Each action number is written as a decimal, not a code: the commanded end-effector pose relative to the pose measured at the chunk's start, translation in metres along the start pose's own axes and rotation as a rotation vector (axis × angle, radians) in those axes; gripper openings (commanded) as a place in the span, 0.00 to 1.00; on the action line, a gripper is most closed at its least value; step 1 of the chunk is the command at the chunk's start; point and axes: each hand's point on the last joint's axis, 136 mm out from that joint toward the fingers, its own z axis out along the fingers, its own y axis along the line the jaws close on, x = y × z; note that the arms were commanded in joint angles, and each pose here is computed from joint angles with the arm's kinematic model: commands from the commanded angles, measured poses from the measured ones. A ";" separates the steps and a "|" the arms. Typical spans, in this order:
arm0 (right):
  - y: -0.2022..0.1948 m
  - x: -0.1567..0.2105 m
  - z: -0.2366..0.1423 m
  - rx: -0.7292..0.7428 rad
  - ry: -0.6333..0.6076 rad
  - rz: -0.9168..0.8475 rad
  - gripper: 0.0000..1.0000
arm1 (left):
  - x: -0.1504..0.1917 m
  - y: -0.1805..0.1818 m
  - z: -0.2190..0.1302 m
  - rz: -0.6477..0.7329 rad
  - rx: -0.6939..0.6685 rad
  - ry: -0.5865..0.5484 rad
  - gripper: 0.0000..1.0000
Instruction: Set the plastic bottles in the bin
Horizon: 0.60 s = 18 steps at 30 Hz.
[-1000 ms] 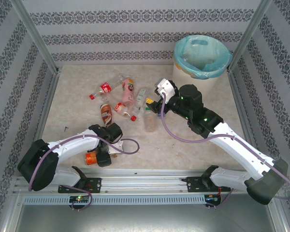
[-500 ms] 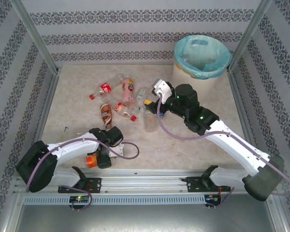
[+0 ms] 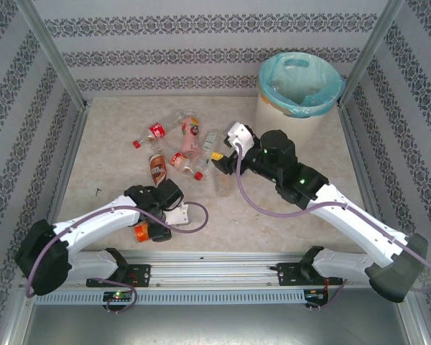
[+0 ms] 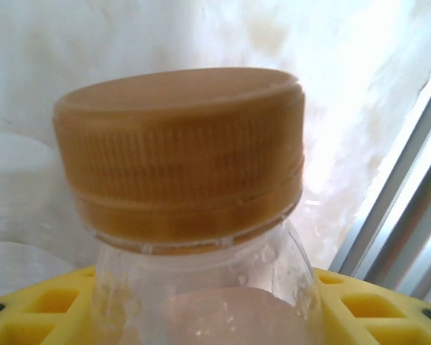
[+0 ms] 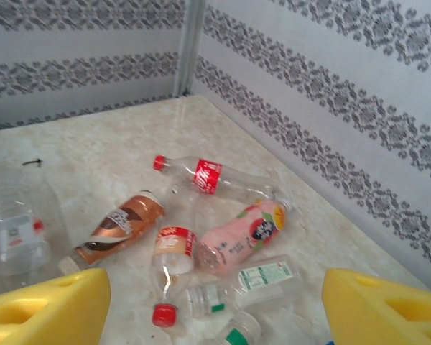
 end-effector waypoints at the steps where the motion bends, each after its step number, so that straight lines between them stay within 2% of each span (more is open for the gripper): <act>1: 0.004 -0.006 -0.015 0.028 -0.057 0.010 0.77 | -0.019 -0.011 -0.033 0.032 0.051 -0.107 0.45; 5: 0.008 -0.013 -0.030 0.024 -0.112 0.005 0.77 | -0.047 -0.004 -0.067 0.051 0.000 -0.279 0.43; 11: 0.015 -0.044 -0.065 -0.010 -0.281 -0.036 0.77 | -0.106 0.011 -0.126 0.027 -0.085 -0.640 0.42; 15: 0.026 -0.062 -0.084 -0.072 -0.397 -0.053 0.77 | -0.138 0.022 -0.165 -0.002 -0.124 -0.853 0.29; 17: 0.032 -0.067 -0.090 -0.107 -0.426 -0.056 0.77 | -0.147 0.025 -0.178 -0.003 -0.139 -0.916 0.27; 18: 0.035 -0.069 -0.091 -0.126 -0.435 -0.059 0.76 | -0.151 0.028 -0.183 -0.001 -0.151 -0.940 0.22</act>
